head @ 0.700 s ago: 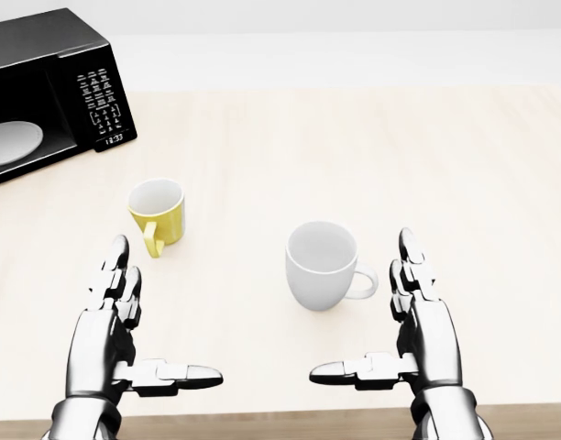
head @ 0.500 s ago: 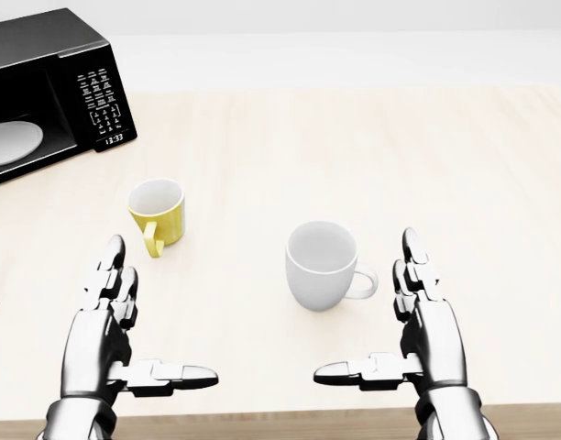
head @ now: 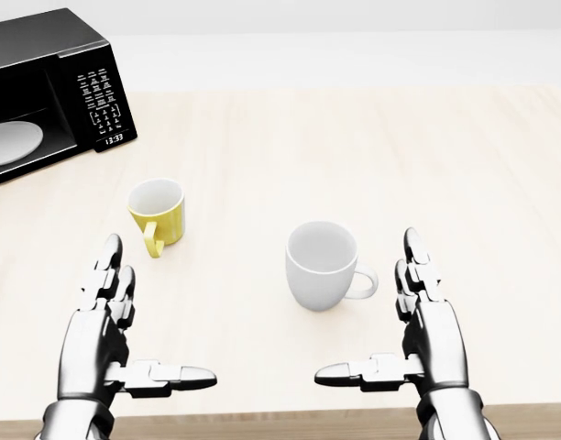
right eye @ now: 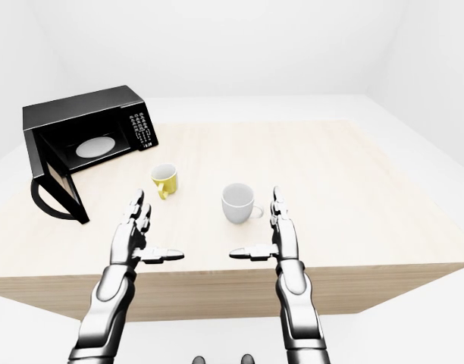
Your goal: Close the microwave.
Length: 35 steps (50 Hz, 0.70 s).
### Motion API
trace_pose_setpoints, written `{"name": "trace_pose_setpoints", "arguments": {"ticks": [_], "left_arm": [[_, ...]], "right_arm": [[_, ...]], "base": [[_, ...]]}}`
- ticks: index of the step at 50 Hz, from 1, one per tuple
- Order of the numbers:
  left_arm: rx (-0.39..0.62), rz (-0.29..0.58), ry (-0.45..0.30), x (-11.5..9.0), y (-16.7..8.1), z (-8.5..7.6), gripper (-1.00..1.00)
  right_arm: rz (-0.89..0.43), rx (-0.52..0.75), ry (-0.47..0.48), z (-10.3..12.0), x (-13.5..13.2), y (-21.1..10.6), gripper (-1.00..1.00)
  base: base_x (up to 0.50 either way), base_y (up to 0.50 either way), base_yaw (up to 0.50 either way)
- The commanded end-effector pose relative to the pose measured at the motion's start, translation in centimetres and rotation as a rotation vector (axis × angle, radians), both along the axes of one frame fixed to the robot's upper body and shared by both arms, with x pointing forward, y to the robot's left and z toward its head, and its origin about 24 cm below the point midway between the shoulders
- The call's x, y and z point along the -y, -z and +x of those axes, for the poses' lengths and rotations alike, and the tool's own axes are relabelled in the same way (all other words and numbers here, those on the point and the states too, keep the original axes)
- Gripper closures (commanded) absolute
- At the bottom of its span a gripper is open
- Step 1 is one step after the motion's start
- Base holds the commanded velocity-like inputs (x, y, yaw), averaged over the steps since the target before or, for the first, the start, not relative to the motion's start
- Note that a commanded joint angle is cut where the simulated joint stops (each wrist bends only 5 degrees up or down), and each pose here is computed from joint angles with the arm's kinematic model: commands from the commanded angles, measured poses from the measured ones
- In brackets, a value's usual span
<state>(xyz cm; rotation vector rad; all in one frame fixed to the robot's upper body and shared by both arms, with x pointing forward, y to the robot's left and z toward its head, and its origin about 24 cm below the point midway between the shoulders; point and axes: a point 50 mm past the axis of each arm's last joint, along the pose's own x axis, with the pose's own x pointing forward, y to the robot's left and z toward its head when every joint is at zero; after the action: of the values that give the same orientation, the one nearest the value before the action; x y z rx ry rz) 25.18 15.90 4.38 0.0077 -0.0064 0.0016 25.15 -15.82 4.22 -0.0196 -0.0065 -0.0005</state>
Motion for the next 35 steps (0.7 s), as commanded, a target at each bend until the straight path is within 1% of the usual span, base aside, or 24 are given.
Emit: {"name": "trace_pose_setpoints", "arguments": {"ticks": [1, 3, 4, 5, 9, 13, 14, 15, 17, 19, 20, 23, 25, 27, 30, 31, 35], "left_arm": [[0.055, 0.026, -0.018, -0.1, -1.7, -1.0, -1.0], [0.088, 0.061, -0.037, -0.2, -2.7, -1.7, -1.0], [0.089, 0.063, -0.038, -0.2, -2.7, -1.7, -1.0], [0.114, 0.076, -0.046, -0.3, -3.5, -2.2, -1.0], [0.168, 0.082, -0.047, -0.3, -5.1, -3.5, -1.0], [0.254, 0.09, -0.064, -0.5, -7.2, -4.9, -1.0], [0.303, 0.088, -0.067, -0.7, -8.3, -5.6, -1.0], [0.306, 0.089, -0.068, -0.7, -8.4, -5.6, -1.0], [0.368, 0.097, -0.072, -0.8, -9.9, -6.8, -1.0], [0.39, 0.098, -0.076, -0.9, -10.4, -7.3, -1.0], [0.412, 0.103, -0.073, -0.9, -11.0, -7.9, -1.0], [0.439, 0.111, -0.082, -0.9, -11.7, -8.6, -1.0], [0.432, 0.105, -0.078, -1.0, -11.6, -8.8, -1.0], [0.459, 0.11, -0.079, -1.0, -12.2, -9.3, -1.0], [0.472, 0.118, -0.083, -1.0, -12.6, -9.9, -1.0], [0.486, 0.119, -0.081, -1.0, -13.0, -10.4, -1.0], [0.497, 0.121, -0.082, -1.1, -13.3, -10.8, -1.0]], "right_arm": [[-0.026, 0.024, 0.011, -0.5, -0.1, -0.9, -1.0], [-0.041, 0.063, 0.015, -1.2, -0.2, -2.2, -1.0], [-0.041, 0.064, 0.015, -1.3, -0.2, -2.3, -1.0], [-0.057, 0.089, 0.027, -1.8, -0.2, -3.1, -1.0], [-0.07, 0.152, 0.032, -2.9, -0.3, -4.8, -1.0], [-0.087, 0.241, 0.036, -4.2, -0.5, -6.9, -1.0], [-0.097, 0.284, 0.04, -4.9, -0.5, -7.9, -1.0], [-0.099, 0.317, 0.036, -5.4, -0.6, -8.7, -1.0], [-0.106, 0.349, 0.042, -6.0, -0.5, -9.5, -1.0], [-0.108, 0.373, 0.037, -6.5, -0.6, -10.0, -1.0], [-0.113, 0.393, 0.04, -6.8, -0.6, -10.5, -1.0], [-0.117, 0.42, 0.04, -7.3, -0.6, -11.1, -1.0], [-0.121, 0.436, 0.039, -7.6, -0.7, -11.5, -1.0], [-0.132, 0.451, 0.039, -8.0, -0.8, -11.9, -1.0], [-0.144, 0.482, 0.047, -8.6, -0.8, -12.6, -1.0], [-0.15, 0.5, 0.051, -9.1, -0.9, -13.0, -1.0], [-0.171, 0.518, 0.065, -9.6, -1.0, -13.4, -1.0]], "base": [[0.0, 0.0, 0.0], [0.0, 0.0, 0.0], [0.0, 0.0, 0.0], [0.0, 0.0, 0.0], [0.0, 0.0, 0.0], [0.0, 0.0, 0.0], [0.0, 0.0, 0.0], [0.0, 0.0, 0.0], [0.0, 0.0, 0.0], [0.0, 0.0, 0.0], [0.0, 0.0, 0.0], [0.0, 0.0, 0.0], [0.0, 0.0, 0.0], [0.0, 0.0, 0.0], [0.0, 0.0, 0.0], [0.0, 0.0, 0.0], [0.0, 0.0, 0.0]]}}
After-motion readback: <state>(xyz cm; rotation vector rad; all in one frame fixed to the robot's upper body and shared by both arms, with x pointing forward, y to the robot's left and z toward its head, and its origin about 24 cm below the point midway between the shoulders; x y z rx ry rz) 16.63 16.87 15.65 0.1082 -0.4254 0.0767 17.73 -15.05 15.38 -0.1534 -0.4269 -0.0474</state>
